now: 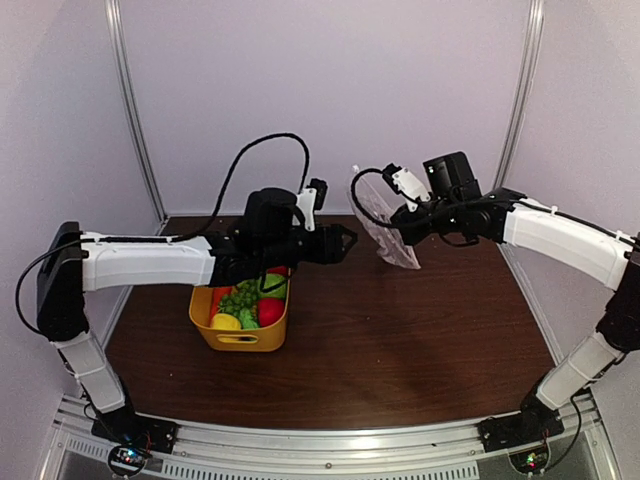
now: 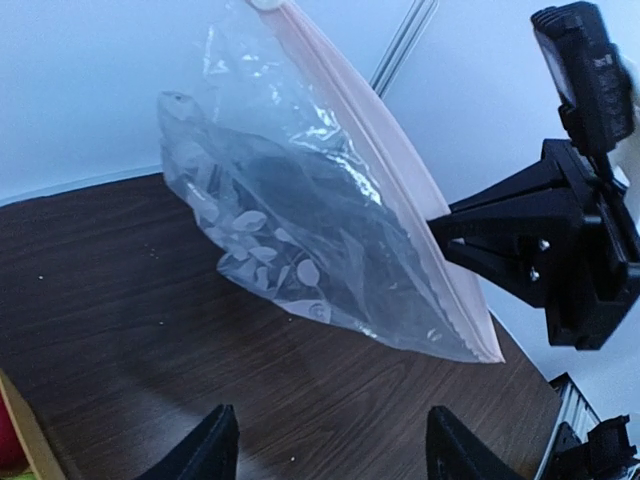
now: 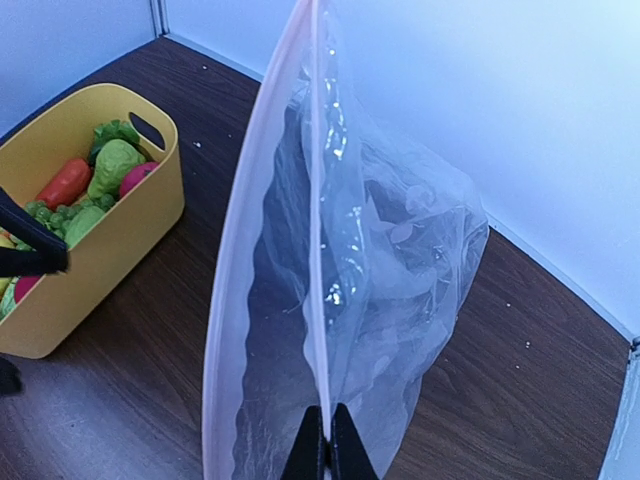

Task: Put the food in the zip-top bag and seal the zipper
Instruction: Adjust the zipper food storage bag, then pick up the fake fruit from the bin, then place the fake fruit in the zipper food storage bag.

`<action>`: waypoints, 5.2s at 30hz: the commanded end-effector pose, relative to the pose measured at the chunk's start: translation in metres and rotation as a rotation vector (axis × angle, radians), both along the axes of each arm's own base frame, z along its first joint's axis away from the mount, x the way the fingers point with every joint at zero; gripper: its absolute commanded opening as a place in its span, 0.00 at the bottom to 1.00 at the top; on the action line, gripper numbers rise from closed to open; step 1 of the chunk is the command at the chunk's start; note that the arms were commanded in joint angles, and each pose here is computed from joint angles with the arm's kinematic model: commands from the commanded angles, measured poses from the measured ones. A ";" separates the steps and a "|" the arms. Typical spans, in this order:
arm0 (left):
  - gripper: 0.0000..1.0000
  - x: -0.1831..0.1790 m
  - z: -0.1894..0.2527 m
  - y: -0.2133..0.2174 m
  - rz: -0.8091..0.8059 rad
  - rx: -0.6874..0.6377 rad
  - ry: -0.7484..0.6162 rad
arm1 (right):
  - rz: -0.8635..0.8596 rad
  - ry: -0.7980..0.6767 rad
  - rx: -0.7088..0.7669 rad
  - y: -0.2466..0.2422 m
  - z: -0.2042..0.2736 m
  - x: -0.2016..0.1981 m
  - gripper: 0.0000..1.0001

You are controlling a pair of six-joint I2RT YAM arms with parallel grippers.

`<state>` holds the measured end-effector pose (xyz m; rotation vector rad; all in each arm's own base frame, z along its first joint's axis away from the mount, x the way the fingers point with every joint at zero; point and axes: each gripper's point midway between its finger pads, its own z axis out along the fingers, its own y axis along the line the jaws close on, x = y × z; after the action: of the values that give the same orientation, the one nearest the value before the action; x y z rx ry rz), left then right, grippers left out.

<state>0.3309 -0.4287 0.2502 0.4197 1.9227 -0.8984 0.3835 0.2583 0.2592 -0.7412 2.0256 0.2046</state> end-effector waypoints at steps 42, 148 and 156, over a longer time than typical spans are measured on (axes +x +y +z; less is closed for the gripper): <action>0.09 0.040 -0.026 -0.058 0.105 -0.305 0.225 | -0.420 -0.255 -0.112 -0.052 0.042 0.019 0.00; 0.52 -0.027 0.029 -0.055 -0.550 -0.335 0.248 | 0.076 0.165 0.187 0.014 -0.024 0.001 0.00; 0.50 0.007 -0.017 -0.062 -0.415 -0.345 0.394 | 0.085 0.148 0.186 0.011 -0.020 -0.006 0.00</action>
<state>0.3156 -0.4875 0.2292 0.5994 2.0085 -1.6341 0.3868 0.2680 0.2297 -0.7060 2.1119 0.4769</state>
